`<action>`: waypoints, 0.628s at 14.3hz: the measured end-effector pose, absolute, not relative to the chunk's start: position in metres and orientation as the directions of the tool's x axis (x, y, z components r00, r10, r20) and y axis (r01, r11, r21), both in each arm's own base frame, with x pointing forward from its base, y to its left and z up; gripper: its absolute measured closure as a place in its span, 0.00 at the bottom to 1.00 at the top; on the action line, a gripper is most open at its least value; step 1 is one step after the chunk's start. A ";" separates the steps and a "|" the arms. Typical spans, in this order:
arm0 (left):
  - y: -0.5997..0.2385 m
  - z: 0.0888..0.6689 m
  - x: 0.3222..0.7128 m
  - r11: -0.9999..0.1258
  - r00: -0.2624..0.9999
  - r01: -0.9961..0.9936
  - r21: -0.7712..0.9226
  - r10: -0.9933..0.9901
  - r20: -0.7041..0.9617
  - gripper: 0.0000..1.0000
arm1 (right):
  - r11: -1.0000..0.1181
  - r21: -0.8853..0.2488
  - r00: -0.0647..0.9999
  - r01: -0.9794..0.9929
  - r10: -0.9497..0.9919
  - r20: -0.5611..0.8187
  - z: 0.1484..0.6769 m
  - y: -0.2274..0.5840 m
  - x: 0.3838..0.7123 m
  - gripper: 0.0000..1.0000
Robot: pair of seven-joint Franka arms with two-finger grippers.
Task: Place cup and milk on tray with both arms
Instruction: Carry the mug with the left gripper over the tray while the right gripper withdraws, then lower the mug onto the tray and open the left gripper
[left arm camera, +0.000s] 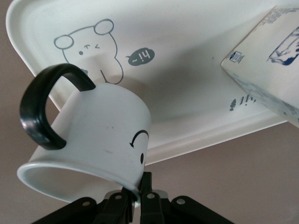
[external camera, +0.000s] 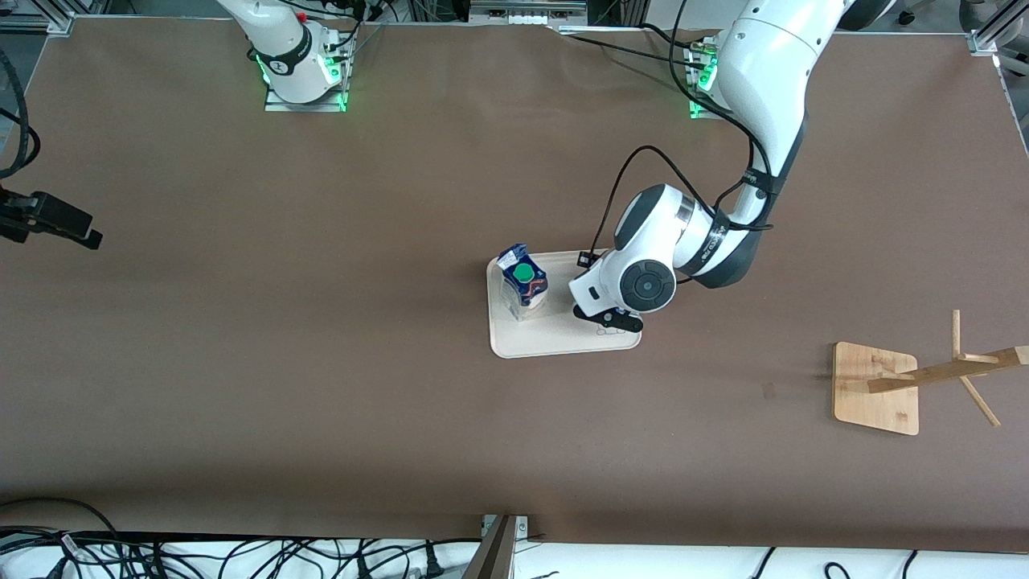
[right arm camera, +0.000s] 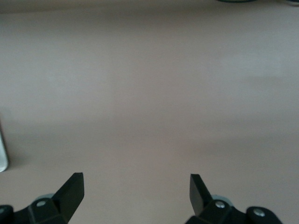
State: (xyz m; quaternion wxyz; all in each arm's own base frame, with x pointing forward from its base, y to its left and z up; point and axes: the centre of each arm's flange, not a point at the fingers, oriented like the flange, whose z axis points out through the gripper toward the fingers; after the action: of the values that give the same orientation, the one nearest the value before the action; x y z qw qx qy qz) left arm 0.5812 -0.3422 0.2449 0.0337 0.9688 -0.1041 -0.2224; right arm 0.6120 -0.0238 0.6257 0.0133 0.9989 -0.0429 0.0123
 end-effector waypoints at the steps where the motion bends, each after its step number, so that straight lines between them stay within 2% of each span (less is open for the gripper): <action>1: -0.344 0.244 0.582 -0.979 0.883 -0.174 0.105 -0.202 -0.424 0.92 | -0.996 0.037 0.996 -0.084 -0.084 0.018 0.623 -0.023 0.609 0.00; 5: -0.351 0.242 0.583 -0.985 0.895 -0.150 0.091 -0.174 -0.412 0.92 | -0.997 0.047 0.997 -0.065 -0.067 -0.029 0.600 -0.017 0.608 0.00; 8: -0.353 0.241 0.583 -0.987 0.899 -0.138 0.086 -0.161 -0.407 0.92 | -0.998 0.046 0.999 0.030 0.030 -0.015 0.601 0.000 0.610 0.00; 9: -0.354 0.241 0.583 -0.987 0.900 -0.138 0.086 -0.161 -0.405 0.89 | -0.998 0.045 0.999 0.051 0.051 -0.007 0.601 0.002 0.611 0.00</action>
State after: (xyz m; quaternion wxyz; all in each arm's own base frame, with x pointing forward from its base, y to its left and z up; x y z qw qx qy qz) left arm 0.5827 -0.3542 0.2409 0.0278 0.9743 -0.0767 -0.2099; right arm 0.6110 0.0024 0.6013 0.0228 0.9994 0.0255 -0.0032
